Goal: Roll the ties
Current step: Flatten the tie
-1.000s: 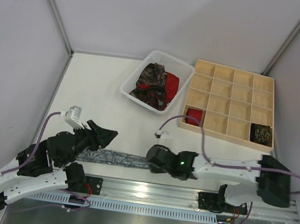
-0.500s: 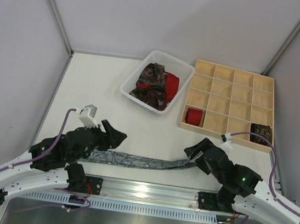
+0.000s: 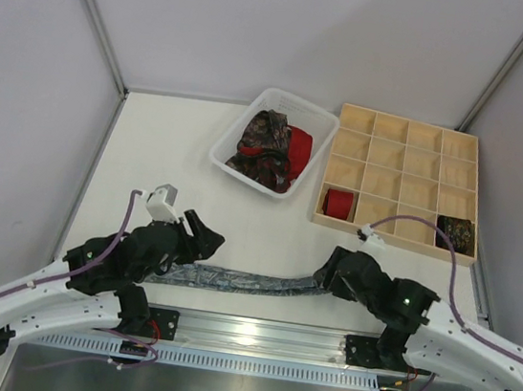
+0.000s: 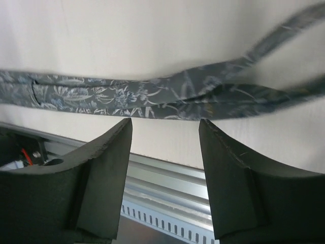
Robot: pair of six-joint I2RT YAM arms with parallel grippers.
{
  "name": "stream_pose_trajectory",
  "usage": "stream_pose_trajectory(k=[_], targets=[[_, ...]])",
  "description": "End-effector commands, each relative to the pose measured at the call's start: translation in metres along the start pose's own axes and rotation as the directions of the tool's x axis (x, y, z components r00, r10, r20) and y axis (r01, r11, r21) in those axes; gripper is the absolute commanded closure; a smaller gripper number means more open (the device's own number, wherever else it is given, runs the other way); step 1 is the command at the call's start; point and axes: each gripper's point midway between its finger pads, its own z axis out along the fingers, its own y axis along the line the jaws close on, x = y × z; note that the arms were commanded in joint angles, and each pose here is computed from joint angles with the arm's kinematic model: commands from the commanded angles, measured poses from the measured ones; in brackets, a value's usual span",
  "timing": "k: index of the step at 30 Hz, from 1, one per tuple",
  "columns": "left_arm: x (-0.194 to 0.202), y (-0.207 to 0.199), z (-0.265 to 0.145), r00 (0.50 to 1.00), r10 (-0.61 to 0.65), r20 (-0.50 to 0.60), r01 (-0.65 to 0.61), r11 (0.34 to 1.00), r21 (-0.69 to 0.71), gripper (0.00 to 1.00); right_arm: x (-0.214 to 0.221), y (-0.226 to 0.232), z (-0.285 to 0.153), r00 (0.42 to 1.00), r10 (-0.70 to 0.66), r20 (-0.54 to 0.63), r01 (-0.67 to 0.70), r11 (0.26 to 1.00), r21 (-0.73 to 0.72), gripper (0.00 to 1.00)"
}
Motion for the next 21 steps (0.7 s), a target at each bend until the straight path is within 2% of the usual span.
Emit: stream_pose_trajectory(k=[1,3,4,5,7,9,10,11,14,15,19,21], targets=[[-0.004,0.003,0.001,0.999,-0.049,0.015,0.05,0.998,-0.043,0.34,-0.004,0.076,0.014,0.986,-0.168,-0.018,0.159,0.958,-0.24,0.4],[-0.002,0.006,0.003,1.0,-0.012,-0.012,0.011,0.997,-0.074,0.37,0.003,0.106,0.015,0.969,-0.239,-0.064,0.206,0.924,-0.321,0.4],[0.007,0.022,0.006,0.998,0.018,-0.063,-0.028,0.986,-0.164,0.37,0.012,0.111,0.028,0.948,-0.304,-0.093,0.26,0.91,-0.321,0.4],[0.006,0.02,0.005,0.997,0.004,-0.075,-0.018,0.982,-0.189,0.38,0.01,0.128,0.028,0.939,-0.33,-0.098,0.277,0.893,-0.354,0.38],[0.015,0.034,0.005,0.991,0.017,-0.133,-0.053,0.961,-0.272,0.38,0.024,0.131,0.039,0.903,-0.401,-0.153,0.331,0.877,-0.348,0.36],[0.035,0.041,0.007,0.975,-0.009,-0.22,-0.066,0.942,-0.33,0.42,0.023,0.132,0.042,0.892,-0.425,-0.156,0.356,0.871,-0.34,0.34],[0.043,0.048,0.008,0.968,-0.025,-0.25,-0.068,0.931,-0.358,0.46,0.023,0.127,0.045,0.884,-0.439,-0.16,0.372,0.868,-0.328,0.34],[0.057,0.052,0.011,0.953,-0.059,-0.296,-0.065,0.917,-0.393,0.55,0.021,0.123,0.046,0.885,-0.436,-0.163,0.371,0.873,-0.317,0.33],[0.081,0.074,0.014,0.936,-0.138,-0.324,-0.041,0.87,-0.491,0.72,0.017,0.104,0.051,0.892,-0.415,-0.18,0.355,0.889,-0.29,0.33],[0.091,0.08,0.016,0.926,-0.153,-0.345,-0.05,0.857,-0.513,0.74,0.021,0.105,0.047,0.889,-0.413,-0.198,0.34,0.885,-0.319,0.33],[0.102,0.097,0.026,0.927,-0.175,-0.332,-0.059,0.806,-0.589,0.75,0.021,0.082,0.044,0.907,-0.371,-0.199,0.3,0.902,-0.311,0.32],[0.106,0.107,0.03,0.928,-0.158,-0.339,-0.1,0.768,-0.633,0.72,0.018,0.077,0.038,0.913,-0.361,-0.191,0.29,0.902,-0.319,0.31]])
